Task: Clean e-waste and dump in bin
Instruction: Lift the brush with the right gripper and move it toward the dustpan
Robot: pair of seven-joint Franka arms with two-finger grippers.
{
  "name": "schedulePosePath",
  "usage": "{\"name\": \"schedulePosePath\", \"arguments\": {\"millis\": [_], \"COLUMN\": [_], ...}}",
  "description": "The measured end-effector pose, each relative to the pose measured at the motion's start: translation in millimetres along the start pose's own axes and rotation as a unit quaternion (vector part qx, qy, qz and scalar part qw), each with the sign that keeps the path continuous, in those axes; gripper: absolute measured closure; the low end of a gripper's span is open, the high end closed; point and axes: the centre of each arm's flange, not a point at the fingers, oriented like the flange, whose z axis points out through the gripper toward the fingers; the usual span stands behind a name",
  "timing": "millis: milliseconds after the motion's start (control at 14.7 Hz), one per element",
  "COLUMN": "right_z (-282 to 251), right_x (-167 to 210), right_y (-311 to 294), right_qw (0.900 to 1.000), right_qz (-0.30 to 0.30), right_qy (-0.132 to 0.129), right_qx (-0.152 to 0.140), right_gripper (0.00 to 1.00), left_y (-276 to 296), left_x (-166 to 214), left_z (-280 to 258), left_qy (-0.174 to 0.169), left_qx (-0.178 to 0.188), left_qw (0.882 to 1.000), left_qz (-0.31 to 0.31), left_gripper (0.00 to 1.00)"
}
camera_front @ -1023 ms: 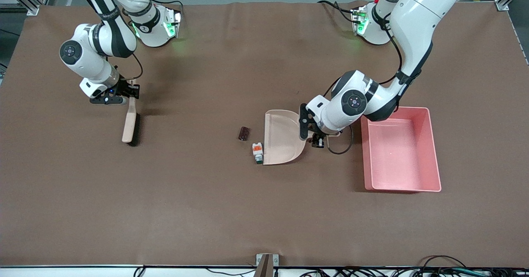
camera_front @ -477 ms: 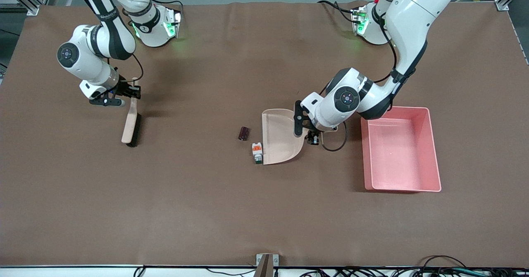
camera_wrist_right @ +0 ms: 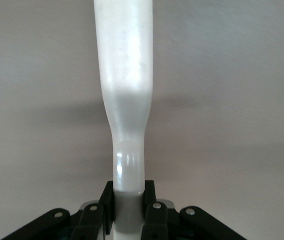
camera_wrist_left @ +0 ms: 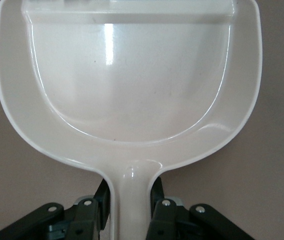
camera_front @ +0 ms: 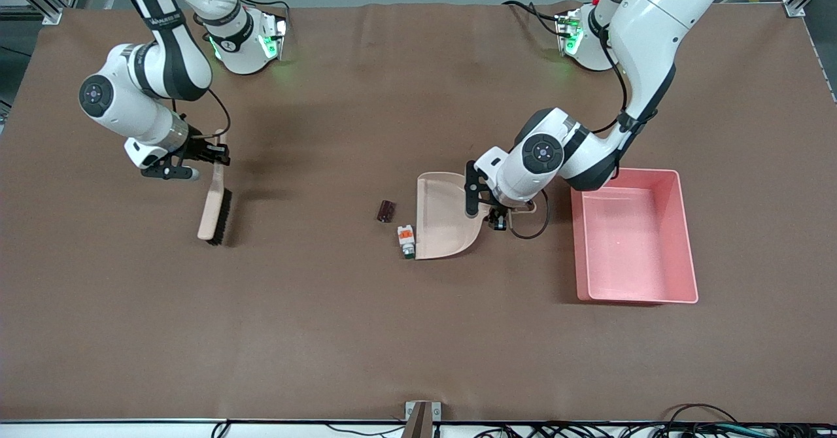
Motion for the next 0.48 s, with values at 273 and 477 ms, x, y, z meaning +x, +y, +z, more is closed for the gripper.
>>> {"name": "schedulePosePath", "arguments": {"millis": [273,477], "right_z": [14.5,25.6], "right_x": [10.8,1.5], "right_y": [-77.4,-157.3], "right_qw": [1.0,0.999], "right_qz": [0.02,0.04], "right_qy": [-0.012,-0.015], "right_qx": [0.007,0.002], "right_gripper": [0.73,0.73], "left_y": [-0.3,-1.1], "left_x": [-0.8,-0.5], "left_z": [0.6,-0.2], "left_qy": [-0.001,0.0], "left_qx": [0.0,0.001], "left_qw": [1.0,1.0], "left_qz": [-0.003,-0.004], "left_gripper": [0.67,0.67]}}
